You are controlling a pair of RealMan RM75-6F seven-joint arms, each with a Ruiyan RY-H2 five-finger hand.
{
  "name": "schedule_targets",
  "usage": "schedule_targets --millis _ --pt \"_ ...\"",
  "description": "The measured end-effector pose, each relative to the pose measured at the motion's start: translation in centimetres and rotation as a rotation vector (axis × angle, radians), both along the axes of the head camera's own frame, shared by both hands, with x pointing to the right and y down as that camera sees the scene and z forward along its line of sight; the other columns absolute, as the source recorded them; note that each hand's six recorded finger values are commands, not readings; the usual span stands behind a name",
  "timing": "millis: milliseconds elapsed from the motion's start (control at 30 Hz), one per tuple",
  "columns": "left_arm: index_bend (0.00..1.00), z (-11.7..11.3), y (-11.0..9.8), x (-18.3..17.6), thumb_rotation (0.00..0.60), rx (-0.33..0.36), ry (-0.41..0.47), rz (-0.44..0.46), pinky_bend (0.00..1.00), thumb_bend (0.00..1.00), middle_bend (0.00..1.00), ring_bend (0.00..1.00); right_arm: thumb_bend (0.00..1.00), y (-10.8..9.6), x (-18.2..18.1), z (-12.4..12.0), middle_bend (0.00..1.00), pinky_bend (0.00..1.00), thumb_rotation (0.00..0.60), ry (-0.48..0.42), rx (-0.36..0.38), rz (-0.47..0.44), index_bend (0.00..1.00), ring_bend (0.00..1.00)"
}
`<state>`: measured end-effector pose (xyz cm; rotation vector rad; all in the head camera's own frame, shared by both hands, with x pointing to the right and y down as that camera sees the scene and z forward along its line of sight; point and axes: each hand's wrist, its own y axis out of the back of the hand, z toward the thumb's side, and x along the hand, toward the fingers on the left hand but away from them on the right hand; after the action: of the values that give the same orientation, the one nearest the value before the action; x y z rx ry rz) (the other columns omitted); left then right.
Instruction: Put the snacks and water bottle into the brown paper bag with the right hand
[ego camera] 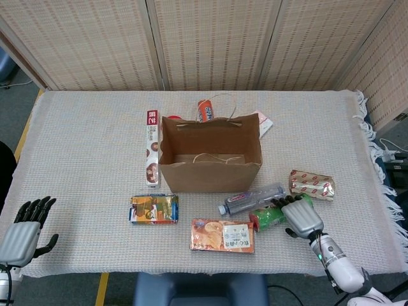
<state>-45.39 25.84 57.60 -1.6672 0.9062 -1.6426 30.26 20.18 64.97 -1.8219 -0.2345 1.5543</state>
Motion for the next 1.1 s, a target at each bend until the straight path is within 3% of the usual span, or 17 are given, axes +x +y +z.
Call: schedule_targets --millis 233,333,400,500,600,800,1100 --pt "0.00 0.1 0.0 -0.1 0.600 -0.006 0.002 -0.004 0.02 0.36 0.00 0.00 0.16 0.6 -0.8 2.5 0.26 0.26 0.600 0.048 -0.012 -0.050 0.16 0.18" --pt "0.00 0.0 0.0 -0.1 0.600 -0.007 0.005 -0.006 0.02 0.36 0.00 0.00 0.16 0.9 -1.1 3.1 0.27 0.28 0.600 0.070 -0.013 -0.080 0.22 0.23" --pt "0.00 0.0 0.0 -0.1 0.600 -0.007 0.006 -0.005 0.02 0.36 0.00 0.00 0.16 1.0 -1.3 3.3 0.35 0.38 0.600 0.082 -0.005 -0.101 0.33 0.36" --pt "0.00 0.0 0.0 -0.1 0.600 -0.007 0.007 -0.005 0.02 0.36 0.00 0.00 0.24 1.0 -1.7 3.2 0.55 0.58 0.600 0.087 0.026 -0.121 0.59 0.59" --pt "0.00 -0.1 0.0 -0.2 0.600 -0.007 0.008 -0.006 0.02 0.36 0.00 0.00 0.29 0.9 -2.0 2.6 0.61 0.64 0.600 0.061 0.041 -0.110 0.67 0.65" --pt "0.00 0.0 0.0 -0.1 0.600 -0.010 0.005 -0.002 0.02 0.37 0.00 0.00 0.31 -1.3 -2.3 -1.0 0.61 0.64 0.600 -0.064 0.103 0.001 0.67 0.65" --pt "0.00 0.1 0.0 0.1 0.600 -0.014 0.007 0.000 0.02 0.36 0.00 0.00 0.31 -9.5 -3.0 -12.0 0.61 0.64 0.600 -0.349 0.386 0.191 0.67 0.66"
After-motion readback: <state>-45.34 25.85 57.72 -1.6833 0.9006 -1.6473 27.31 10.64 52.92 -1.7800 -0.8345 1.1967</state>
